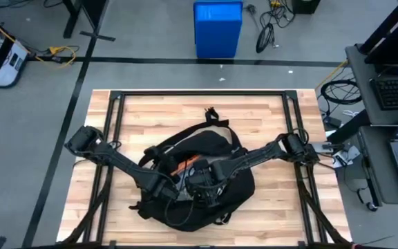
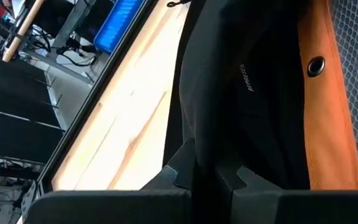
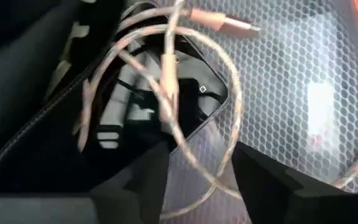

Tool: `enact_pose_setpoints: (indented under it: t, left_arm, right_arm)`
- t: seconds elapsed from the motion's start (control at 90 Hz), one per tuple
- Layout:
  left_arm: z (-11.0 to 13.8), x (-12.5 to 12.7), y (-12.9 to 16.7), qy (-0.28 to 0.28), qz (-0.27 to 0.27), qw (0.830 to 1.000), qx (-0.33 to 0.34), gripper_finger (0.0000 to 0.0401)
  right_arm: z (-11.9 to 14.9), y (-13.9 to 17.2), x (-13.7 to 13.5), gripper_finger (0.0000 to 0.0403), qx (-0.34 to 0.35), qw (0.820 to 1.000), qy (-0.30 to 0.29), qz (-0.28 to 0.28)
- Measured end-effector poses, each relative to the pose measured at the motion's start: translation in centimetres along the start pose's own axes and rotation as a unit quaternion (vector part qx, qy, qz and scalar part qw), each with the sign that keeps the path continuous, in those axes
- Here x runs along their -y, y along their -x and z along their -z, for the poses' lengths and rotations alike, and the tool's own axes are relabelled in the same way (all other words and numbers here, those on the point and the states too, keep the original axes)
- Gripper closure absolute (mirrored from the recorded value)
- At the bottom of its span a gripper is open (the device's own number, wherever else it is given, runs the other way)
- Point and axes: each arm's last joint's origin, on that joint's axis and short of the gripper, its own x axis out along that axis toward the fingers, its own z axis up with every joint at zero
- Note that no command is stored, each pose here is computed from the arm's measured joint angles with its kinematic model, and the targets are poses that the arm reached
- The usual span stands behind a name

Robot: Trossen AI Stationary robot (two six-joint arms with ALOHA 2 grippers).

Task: Unpack backpack
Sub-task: Remove the pink charger cable form the black backpack

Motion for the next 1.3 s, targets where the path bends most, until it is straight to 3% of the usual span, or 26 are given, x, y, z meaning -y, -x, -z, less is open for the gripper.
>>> enact_pose_setpoints:
  t: [0.256, 0.511, 0.744, 0.967, 1.111, 1.3]
  left_arm:
    - [0.0, 0.0, 0.0, 0.0, 0.0, 1.0, 0.001, 0.0397]
    - [0.0, 0.0, 0.0, 0.002, 0.001, 1.0, 0.001, 0.0397]
    - [0.0, 0.0, 0.0, 0.001, 0.001, 1.0, 0.001, 0.0397]
    - [0.0, 0.1, 0.0, 0.002, 0.002, 1.0, 0.001, 0.0397]
    - [0.0, 0.1, 0.0, 0.003, 0.004, 1.0, -0.002, 0.0397]
    - [0.0, 0.1, 0.0, 0.004, 0.007, 1.0, -0.005, 0.0397]
  right_arm:
    - [0.2, 0.0, 0.0, 0.0392, -0.007, 1.0, 0.012, 0.004]
    - [0.7, 2.4, -0.5, 0.0401, -0.01, 0.999, 0.026, 0.021]
    - [1.8, 8.9, -0.9, 0.0402, 0.023, 0.997, 0.006, 0.071]
    - [3.6, 16.0, -1.5, 0.0403, 0.095, 0.987, 0.002, 0.128]
    - [5.4, 20.6, -1.1, 0.0403, 0.149, 0.967, -0.029, 0.207]
    - [7.9, 25.0, 0.3, 0.0403, 0.192, 0.921, -0.092, 0.326]
